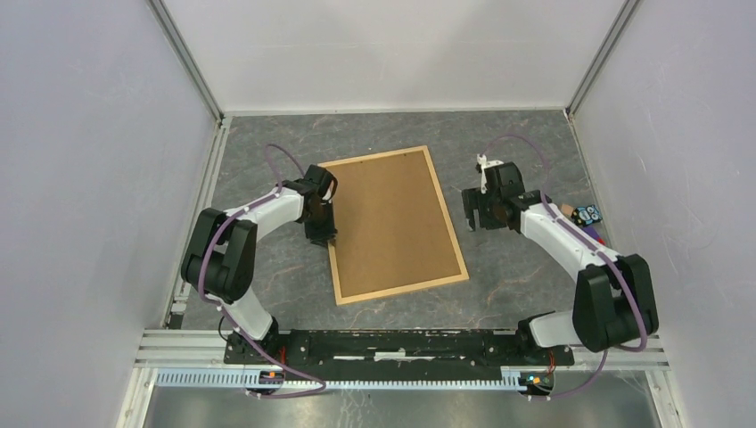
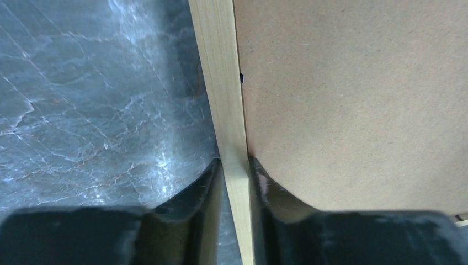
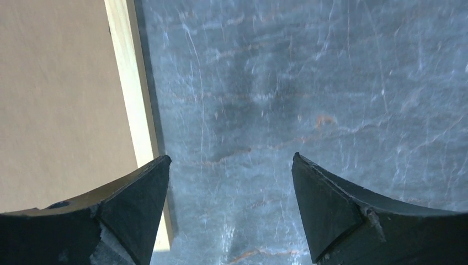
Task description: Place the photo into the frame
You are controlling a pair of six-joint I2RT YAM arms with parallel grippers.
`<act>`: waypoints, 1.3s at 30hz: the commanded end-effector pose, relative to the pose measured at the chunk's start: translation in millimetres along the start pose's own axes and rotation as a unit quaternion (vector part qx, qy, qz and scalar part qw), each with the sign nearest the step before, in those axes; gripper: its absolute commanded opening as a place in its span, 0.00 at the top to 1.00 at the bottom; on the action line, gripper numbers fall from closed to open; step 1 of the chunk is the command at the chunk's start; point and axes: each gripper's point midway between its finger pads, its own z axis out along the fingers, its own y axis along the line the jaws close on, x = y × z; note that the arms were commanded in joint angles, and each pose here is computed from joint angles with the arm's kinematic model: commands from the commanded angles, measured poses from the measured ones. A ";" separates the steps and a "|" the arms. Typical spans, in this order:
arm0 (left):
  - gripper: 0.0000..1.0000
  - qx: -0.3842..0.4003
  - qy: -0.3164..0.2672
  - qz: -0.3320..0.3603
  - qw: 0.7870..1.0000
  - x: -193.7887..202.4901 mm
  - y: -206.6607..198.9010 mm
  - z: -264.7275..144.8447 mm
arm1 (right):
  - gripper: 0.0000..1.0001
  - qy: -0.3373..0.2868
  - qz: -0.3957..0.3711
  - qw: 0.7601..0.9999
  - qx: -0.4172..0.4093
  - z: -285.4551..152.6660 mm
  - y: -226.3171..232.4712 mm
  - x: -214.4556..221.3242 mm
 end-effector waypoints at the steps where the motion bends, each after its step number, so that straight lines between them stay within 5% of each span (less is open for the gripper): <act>1: 0.59 -0.021 0.072 0.029 0.997 40.5 16.6 -1.9 | 0.14 -0.024 -0.012 1.000 0.007 5.6 0.2 -43.8; 3: 0.46 -0.009 0.064 0.022 0.998 37.3 12.1 0.1 | 0.14 -0.011 -0.015 1.000 -0.014 14.2 9.4 -50.5; 6: 0.44 0.003 0.072 0.021 0.997 37.0 7.0 5.6 | 0.15 -0.010 -0.009 0.999 -0.049 21.5 24.3 -59.8; 13: 0.74 -0.058 0.096 0.063 0.992 45.2 23.7 13.1 | 0.15 -0.005 -0.024 0.998 -0.059 30.0 29.2 -71.0; 22: 0.94 -0.010 0.109 0.109 0.988 61.9 4.2 -1.5 | 0.18 0.016 -0.006 0.999 -0.044 50.9 25.9 -76.6; 33: 0.98 0.014 0.115 0.131 0.985 85.8 -19.1 6.9 | 0.31 0.027 0.021 0.999 -0.034 81.1 22.7 -102.4; 39: 0.98 0.001 0.122 0.132 0.984 85.9 -17.4 11.2 | 0.49 0.044 0.036 0.998 -0.030 99.2 17.5 -100.3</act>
